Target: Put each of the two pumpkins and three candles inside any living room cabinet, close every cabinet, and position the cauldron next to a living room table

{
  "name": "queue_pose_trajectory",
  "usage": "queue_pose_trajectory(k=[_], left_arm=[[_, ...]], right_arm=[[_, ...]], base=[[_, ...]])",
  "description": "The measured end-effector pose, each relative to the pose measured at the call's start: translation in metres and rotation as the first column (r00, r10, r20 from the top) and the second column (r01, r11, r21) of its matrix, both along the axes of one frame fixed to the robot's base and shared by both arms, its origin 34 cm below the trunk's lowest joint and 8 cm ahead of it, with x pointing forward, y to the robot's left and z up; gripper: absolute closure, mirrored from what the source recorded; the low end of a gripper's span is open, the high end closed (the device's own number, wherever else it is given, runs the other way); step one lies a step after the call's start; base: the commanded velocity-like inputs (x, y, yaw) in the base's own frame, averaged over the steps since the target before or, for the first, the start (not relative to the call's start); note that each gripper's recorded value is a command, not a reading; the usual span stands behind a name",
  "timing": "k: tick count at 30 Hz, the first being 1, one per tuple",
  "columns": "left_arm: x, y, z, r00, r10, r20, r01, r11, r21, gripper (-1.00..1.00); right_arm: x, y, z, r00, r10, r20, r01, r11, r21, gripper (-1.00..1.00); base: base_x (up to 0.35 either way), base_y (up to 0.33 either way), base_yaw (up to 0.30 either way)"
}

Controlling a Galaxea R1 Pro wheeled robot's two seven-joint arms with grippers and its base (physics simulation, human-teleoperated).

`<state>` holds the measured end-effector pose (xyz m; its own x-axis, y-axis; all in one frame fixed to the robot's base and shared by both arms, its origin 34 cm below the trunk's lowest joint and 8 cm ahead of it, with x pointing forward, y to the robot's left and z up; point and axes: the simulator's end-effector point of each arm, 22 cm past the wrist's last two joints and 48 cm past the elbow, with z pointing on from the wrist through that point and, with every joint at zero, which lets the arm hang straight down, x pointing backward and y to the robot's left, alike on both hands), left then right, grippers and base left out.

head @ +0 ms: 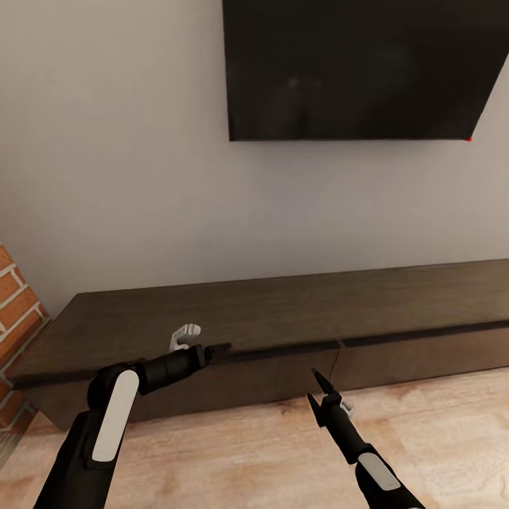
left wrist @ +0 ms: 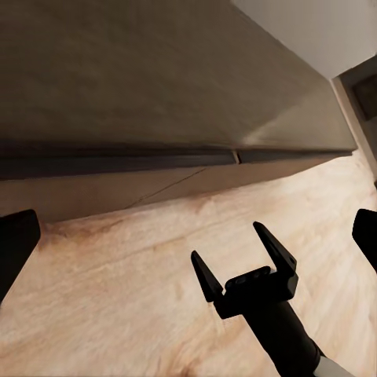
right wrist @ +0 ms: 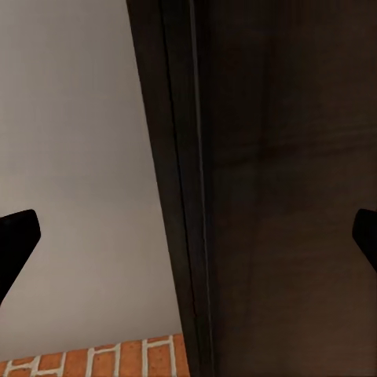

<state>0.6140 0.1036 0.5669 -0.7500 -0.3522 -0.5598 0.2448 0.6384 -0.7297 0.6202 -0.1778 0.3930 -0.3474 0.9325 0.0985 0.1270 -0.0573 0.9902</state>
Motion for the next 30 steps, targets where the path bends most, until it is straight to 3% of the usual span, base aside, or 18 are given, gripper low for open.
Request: queue_pose_trajectory(k=[30], left_arm=[[0.002,0.0,-0.028,0.999,0.0,-0.051,0.0,1.0,0.0,-1.0]], right_arm=[[-0.006,0.0,-0.027,0.999,-0.001,-0.047,0.001,1.0,0.0,-1.0]], base=[[0.008,0.0,0.0]])
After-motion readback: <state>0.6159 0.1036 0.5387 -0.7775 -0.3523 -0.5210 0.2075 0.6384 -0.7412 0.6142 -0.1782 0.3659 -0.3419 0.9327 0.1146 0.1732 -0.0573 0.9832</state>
